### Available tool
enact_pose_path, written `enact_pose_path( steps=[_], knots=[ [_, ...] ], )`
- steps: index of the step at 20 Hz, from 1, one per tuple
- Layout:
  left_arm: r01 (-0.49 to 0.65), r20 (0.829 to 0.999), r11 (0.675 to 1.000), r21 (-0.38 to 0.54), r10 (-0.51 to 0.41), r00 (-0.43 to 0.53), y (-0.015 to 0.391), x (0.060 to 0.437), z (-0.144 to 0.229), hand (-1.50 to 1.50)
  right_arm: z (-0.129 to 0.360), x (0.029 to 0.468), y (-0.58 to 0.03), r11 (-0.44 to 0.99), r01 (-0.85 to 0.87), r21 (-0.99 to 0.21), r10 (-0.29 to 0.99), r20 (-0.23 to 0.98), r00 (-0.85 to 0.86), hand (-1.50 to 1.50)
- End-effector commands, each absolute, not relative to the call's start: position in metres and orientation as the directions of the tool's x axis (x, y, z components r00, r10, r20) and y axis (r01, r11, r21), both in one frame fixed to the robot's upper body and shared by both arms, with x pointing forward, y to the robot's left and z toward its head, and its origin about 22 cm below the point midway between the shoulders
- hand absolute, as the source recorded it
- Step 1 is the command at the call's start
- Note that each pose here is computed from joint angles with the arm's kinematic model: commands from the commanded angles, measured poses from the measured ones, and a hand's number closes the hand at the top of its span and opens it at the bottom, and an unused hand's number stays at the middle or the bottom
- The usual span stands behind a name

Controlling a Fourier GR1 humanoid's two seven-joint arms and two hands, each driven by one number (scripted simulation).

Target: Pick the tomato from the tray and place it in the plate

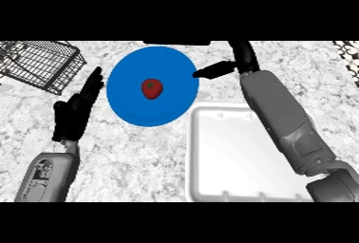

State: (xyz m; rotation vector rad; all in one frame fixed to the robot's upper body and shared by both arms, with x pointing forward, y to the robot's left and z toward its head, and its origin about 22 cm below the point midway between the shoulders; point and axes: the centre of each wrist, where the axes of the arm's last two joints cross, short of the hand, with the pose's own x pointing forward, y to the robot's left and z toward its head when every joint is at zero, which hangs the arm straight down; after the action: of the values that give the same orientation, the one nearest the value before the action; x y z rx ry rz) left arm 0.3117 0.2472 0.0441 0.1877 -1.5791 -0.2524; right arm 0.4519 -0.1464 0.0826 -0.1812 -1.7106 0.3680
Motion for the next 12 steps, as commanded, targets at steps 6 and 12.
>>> enact_pose_path(
  steps=[6, 12],
  knots=[
    [0.033, 0.96, 0.959, 0.28, -0.279, -0.038, 0.238, 0.307, 0.051, 0.0, 0.071, 0.453, -0.23, 0.936, -0.101, -0.338, 0.318, 0.931, -0.179, -1.5],
    [0.051, 0.964, 0.963, 0.266, -0.265, -0.033, 0.227, 0.313, 0.042, 0.0, 0.075, 0.453, -0.256, 0.939, -0.085, -0.334, 0.317, 0.933, -0.172, -1.5]
  ],
)
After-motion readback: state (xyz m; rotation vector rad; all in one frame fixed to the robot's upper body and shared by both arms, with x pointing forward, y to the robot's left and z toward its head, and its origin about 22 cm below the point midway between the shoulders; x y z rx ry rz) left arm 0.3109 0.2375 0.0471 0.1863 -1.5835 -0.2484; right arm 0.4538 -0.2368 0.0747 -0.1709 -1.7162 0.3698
